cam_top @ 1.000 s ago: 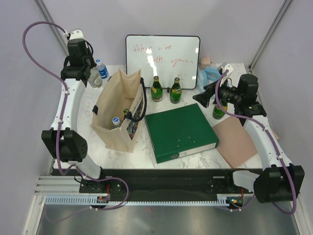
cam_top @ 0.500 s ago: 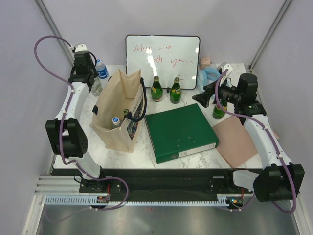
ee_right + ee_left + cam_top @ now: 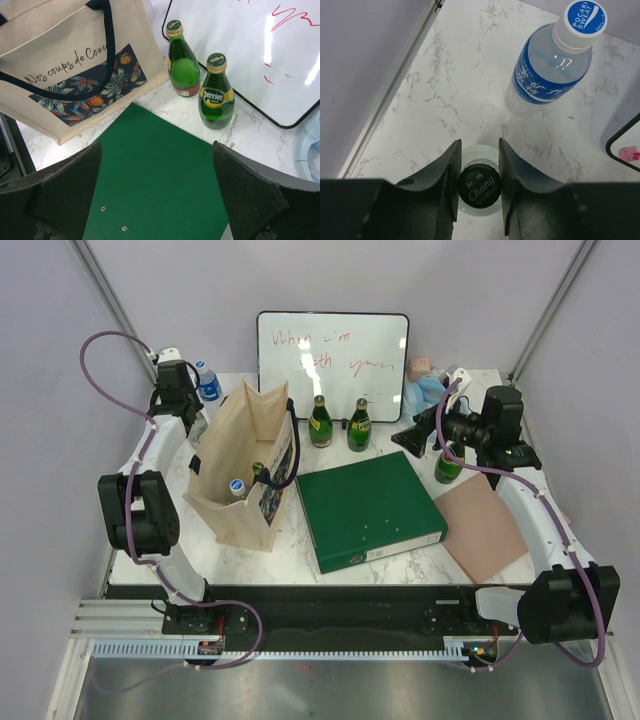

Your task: Take the beverage out of the canvas bag

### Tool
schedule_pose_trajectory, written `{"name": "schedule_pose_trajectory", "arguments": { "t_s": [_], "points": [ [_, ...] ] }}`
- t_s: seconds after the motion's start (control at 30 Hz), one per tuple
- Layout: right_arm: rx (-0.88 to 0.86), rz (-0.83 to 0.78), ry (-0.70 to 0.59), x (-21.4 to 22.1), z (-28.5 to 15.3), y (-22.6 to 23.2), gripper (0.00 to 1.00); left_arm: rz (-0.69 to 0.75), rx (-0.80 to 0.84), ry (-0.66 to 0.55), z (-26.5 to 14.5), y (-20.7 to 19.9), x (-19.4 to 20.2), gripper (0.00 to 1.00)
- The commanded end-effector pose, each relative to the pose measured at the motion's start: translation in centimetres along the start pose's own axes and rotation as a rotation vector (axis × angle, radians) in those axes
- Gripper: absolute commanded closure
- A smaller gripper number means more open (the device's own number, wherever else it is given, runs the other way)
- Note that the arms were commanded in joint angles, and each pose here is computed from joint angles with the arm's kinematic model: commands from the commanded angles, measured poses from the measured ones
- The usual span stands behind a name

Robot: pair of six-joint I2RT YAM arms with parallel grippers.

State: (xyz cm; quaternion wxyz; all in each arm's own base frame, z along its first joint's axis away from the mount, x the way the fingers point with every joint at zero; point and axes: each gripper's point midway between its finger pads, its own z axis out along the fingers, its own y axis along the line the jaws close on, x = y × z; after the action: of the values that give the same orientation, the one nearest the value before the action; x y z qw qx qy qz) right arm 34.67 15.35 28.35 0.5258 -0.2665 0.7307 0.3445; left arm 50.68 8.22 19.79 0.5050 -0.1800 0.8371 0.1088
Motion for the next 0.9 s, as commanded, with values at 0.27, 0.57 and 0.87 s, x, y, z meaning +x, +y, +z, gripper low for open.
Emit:
{"name": "schedule_pose_trajectory", "arguments": {
  "t_s": [0.27,0.57,0.87],
  "points": [
    [-0.032,-0.058,-0.018,-1.9,0.2,0.6,0.02,-0.094,-0.004,-0.216,-0.1,0.1,-5.7,0.87],
    [-0.035,-0.061,-0.011,-1.6,0.3,0.7,0.02,-0.095,-0.021,-0.195,-0.4,0.8,-4.4,0.67],
    [-0.047,-0.066,-0.01,-1.6,0.2,1.3,0.02,-0.115,-0.013,-0.21,-2.0,1.1,-5.1,0.41]
  ]
}}
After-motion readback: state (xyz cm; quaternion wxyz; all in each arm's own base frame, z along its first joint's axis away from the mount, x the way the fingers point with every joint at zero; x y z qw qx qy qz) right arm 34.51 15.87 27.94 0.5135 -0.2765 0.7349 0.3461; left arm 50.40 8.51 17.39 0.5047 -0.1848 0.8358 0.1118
